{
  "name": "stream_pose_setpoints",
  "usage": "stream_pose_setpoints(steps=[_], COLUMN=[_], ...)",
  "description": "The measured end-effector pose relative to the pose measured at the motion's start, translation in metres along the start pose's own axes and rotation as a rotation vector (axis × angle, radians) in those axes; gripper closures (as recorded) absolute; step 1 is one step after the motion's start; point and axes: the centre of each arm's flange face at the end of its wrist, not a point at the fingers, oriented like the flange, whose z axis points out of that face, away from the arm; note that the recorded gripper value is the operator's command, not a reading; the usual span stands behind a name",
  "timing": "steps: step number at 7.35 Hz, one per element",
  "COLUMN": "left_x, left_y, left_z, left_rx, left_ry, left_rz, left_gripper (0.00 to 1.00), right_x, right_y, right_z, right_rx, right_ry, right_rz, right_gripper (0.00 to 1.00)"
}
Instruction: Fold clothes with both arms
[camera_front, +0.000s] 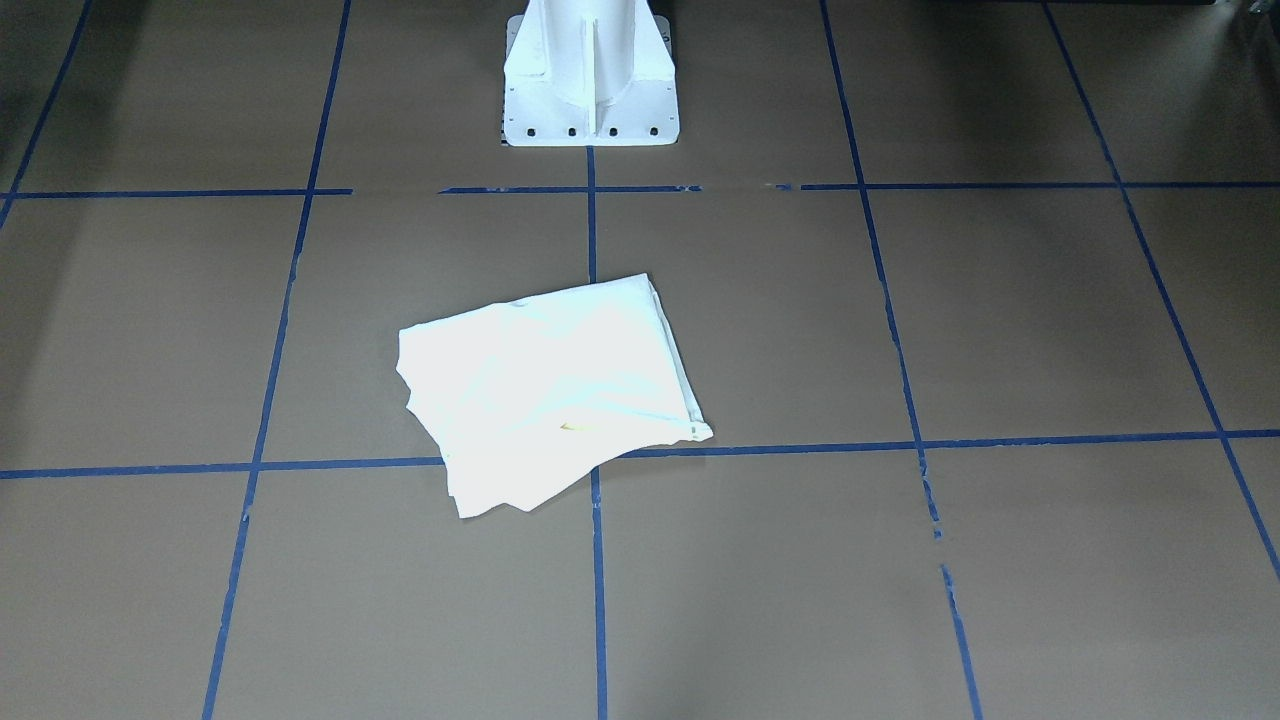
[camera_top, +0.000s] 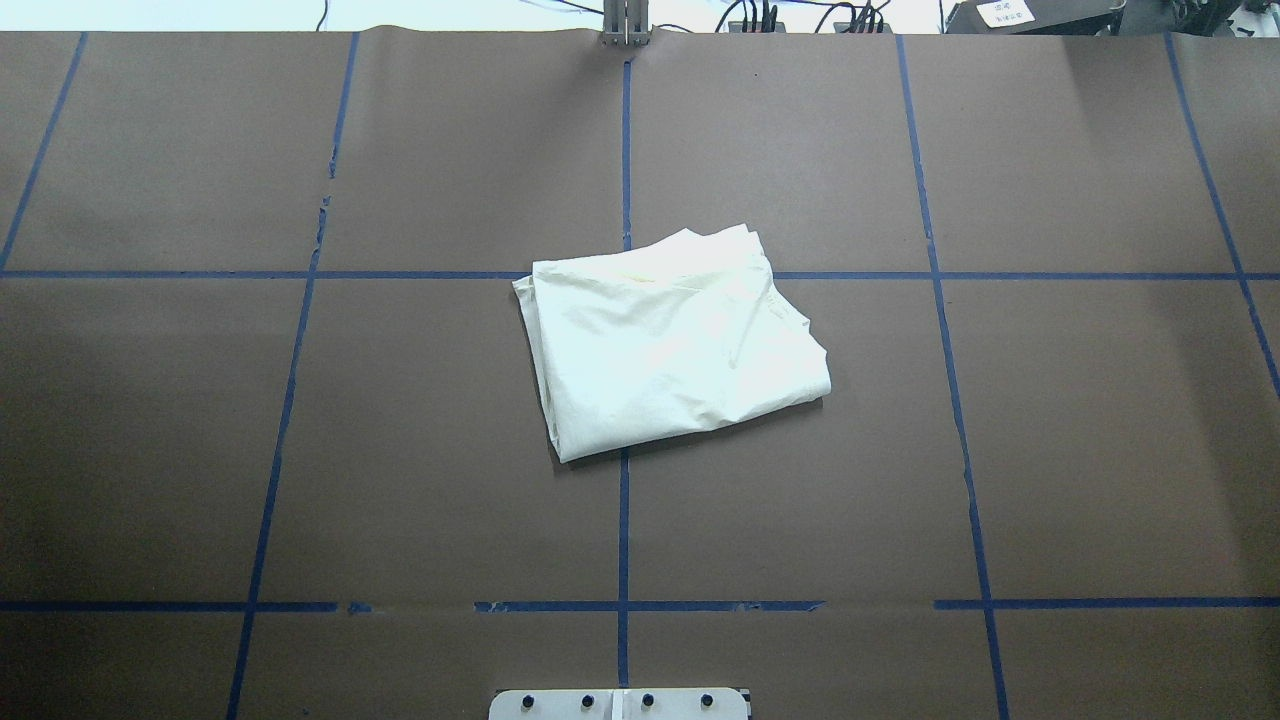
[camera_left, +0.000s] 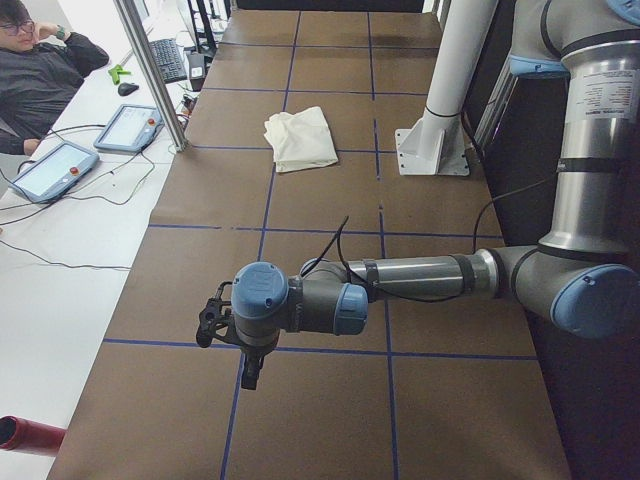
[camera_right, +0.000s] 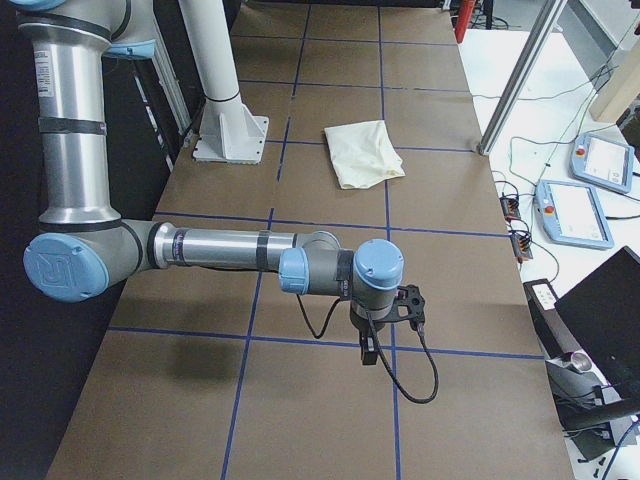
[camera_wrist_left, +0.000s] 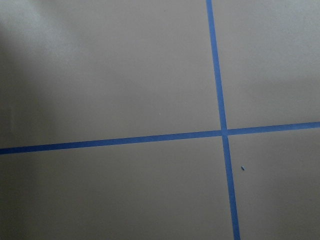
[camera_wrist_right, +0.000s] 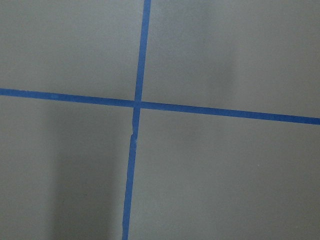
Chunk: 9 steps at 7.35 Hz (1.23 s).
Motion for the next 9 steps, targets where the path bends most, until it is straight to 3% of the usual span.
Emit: stream_pose_setpoints(steps=[3, 9], left_x=[0.017, 0.012], left_y=[-0.007, 0.007], left_z=[0.004, 0.017], left_rx=[-0.010, -0.039], left_ry=[0.004, 0.006], left_rz=[0.018, -0.046], left_gripper=[0.00, 0.00], right_x=[0.001, 0.004], right_y=[0.002, 0.005], right_z=[0.002, 0.005], right_rx=[-0.004, -0.011], right_ry=[-0.001, 0.000], right_rz=[0.004, 0.009], right_gripper=[0.00, 0.00])
